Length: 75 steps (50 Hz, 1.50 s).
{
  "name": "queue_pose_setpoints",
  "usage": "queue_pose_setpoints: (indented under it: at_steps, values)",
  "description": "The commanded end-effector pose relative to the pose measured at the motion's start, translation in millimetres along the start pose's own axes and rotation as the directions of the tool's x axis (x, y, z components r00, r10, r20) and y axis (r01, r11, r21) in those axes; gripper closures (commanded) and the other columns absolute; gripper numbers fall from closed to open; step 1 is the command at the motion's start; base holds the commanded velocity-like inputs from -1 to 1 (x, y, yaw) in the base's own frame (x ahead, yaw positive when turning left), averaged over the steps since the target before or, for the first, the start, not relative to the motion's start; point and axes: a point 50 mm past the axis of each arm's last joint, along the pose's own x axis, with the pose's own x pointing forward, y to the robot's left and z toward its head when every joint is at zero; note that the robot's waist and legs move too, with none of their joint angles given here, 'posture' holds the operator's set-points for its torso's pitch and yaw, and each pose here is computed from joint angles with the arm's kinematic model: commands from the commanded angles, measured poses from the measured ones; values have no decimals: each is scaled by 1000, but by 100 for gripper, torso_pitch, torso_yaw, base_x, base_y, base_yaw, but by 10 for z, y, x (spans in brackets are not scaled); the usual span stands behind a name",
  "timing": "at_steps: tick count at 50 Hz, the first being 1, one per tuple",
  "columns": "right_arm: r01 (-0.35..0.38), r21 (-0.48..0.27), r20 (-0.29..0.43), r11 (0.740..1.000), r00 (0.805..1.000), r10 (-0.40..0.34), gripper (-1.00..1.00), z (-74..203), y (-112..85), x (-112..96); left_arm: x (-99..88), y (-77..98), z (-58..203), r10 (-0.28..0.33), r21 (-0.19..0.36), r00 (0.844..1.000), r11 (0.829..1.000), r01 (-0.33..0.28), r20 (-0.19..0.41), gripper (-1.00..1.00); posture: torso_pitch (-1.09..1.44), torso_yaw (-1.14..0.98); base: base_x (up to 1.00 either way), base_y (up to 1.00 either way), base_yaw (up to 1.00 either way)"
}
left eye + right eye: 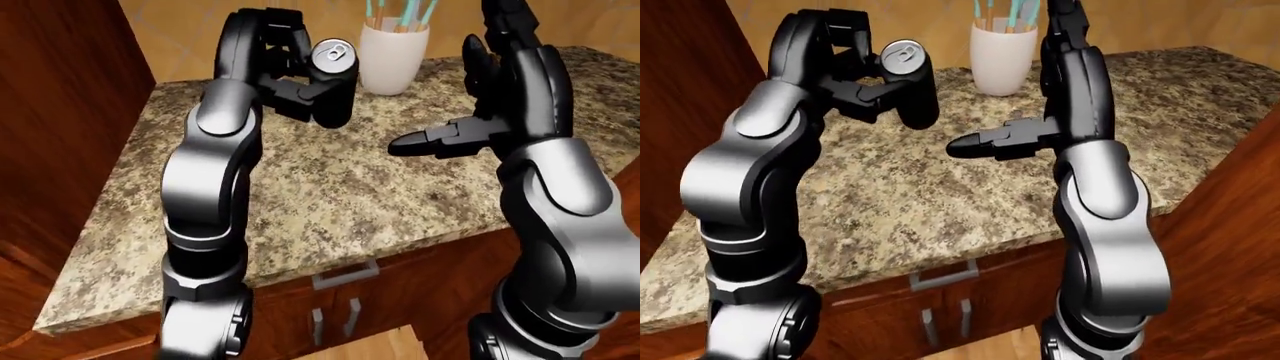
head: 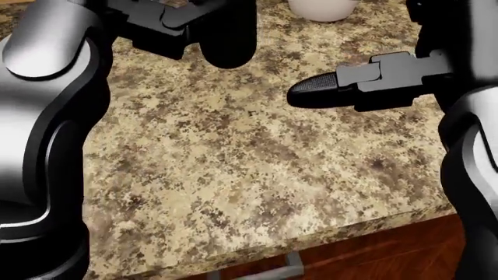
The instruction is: Move the drinks to the dining counter.
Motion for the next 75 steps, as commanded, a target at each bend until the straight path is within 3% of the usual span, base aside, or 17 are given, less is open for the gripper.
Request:
queue_pose_setpoints:
  at_steps: [1,44,75]
  values:
    - [0,-2,85,1000,996,0,-100,145,-1,-17,-45,91,246,49,-10,991,999,-49,124,100,0,0,-49,26,0]
    - [-15,12,93,1000,996,13,-100,147,45,-46,-109,134,281,57,-12,990,998,-56,128,100,0,0,-88,40,0]
    - [-36,27,97,999,995,33,-100,136,91,-77,-152,172,286,67,-14,989,998,-66,134,100,0,0,-2,0,100]
